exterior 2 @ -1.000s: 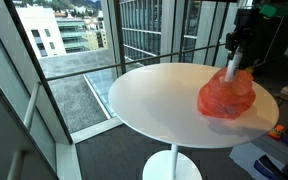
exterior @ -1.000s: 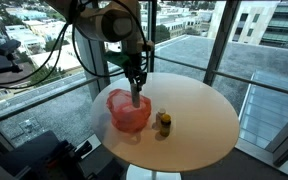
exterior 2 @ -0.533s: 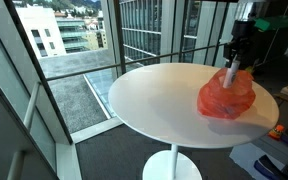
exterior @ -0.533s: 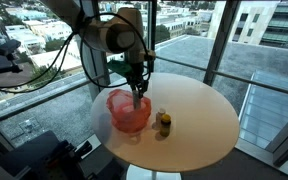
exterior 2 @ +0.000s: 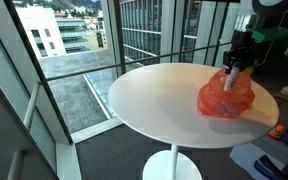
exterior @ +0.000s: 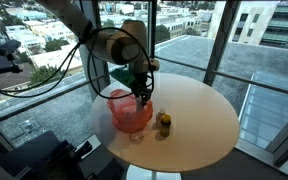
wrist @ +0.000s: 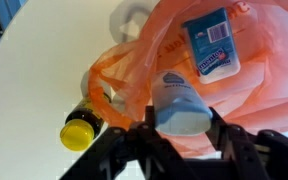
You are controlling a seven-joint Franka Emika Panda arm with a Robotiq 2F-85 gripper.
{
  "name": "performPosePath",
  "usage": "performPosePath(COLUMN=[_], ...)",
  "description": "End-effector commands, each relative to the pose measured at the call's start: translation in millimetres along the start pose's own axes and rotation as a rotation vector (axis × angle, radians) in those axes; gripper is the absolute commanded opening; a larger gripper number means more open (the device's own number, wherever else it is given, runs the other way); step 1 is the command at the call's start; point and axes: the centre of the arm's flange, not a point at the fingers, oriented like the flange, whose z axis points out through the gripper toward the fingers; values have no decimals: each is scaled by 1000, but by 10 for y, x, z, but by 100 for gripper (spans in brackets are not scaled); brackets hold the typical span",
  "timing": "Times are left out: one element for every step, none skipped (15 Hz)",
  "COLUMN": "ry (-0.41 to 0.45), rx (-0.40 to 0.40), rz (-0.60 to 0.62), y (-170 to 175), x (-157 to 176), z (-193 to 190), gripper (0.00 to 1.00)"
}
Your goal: Pick up the forward white container from the table and put it in the orange plastic
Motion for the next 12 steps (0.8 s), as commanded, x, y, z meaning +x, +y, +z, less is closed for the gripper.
performPosePath(ry=[16, 15, 12, 9, 8, 7, 8, 8, 9, 8, 6, 5], rx=[-9, -10, -9, -8, -8, -6, -8, -8, -9, -11, -11, -10], rz=[29, 31, 33, 34, 36, 36, 36, 35, 35, 35, 35, 35], y=[28, 32, 32, 27, 22, 11, 1, -5, -7, -7, -8, -10], x=[-25, -30, -39, -48, -57, -66, -72, -77, -80, -83, -85, -88], z=[121, 160, 197, 229, 253, 274, 296, 314, 331, 351, 363, 376], gripper=[27, 27, 27, 27, 27, 27, 27, 27, 27, 27, 27, 27])
